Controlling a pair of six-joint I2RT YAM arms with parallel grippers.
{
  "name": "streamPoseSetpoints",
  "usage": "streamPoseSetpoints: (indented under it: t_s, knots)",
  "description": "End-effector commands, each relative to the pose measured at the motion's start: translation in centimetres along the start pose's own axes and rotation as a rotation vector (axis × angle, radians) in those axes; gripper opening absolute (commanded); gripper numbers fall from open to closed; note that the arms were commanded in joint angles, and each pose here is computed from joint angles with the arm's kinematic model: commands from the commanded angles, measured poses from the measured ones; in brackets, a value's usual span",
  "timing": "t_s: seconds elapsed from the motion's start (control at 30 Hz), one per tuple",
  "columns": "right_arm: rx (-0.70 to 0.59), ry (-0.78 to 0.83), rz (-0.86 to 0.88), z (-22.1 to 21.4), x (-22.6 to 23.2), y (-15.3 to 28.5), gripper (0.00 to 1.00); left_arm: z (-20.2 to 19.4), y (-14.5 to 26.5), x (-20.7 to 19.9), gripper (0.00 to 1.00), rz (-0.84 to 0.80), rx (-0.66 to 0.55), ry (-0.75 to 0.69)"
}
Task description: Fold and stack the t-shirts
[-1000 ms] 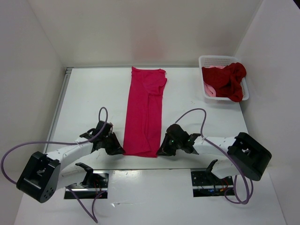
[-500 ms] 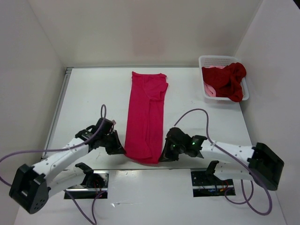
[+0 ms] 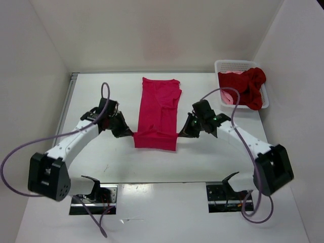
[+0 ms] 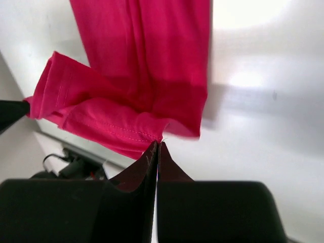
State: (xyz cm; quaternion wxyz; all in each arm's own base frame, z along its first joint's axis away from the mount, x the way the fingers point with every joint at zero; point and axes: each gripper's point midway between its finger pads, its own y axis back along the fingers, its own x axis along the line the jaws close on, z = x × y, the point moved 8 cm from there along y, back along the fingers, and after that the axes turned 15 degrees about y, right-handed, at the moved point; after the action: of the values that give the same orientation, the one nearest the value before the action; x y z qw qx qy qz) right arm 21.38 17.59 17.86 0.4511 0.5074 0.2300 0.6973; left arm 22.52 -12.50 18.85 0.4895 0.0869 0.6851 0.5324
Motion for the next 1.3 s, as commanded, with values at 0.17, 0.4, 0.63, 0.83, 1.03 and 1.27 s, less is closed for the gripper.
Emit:
streamPoseSetpoints:
  t_s: [0.17,0.4,0.63,0.83,1.03,1.27]
  knots:
    - [-0.081,0.141,-0.100,9.2,-1.7,-5.0,0.00,8.8,-4.6,-6.9,0.00,-0.020,-0.169,-0.147]
    - [-0.138,0.132,-0.086,14.8,-3.6,-7.5,0.00,12.1,-8.8,-9.8,0.00,-0.072,-0.180,-0.203]
    - [-0.082,0.130,-0.095,17.0,-4.9,-11.8,0.00,14.6,-14.1,-8.7,0.07,0.029,-0.185,-0.186]
    - [-0.080,0.150,-0.096,17.7,-4.8,-12.1,0.03,15.2,-13.0,-7.0,0.13,0.062,-0.252,-0.116]
    - [-0.110,0.176,-0.118,18.6,-4.2,-10.8,0.26,15.9,-8.8,-7.7,0.23,-0.013,-0.341,-0.088]
    - [-0.164,0.211,-0.138,18.6,-1.7,-7.3,0.25,8.0,-8.9,-9.6,0.26,-0.184,-0.099,-0.164]
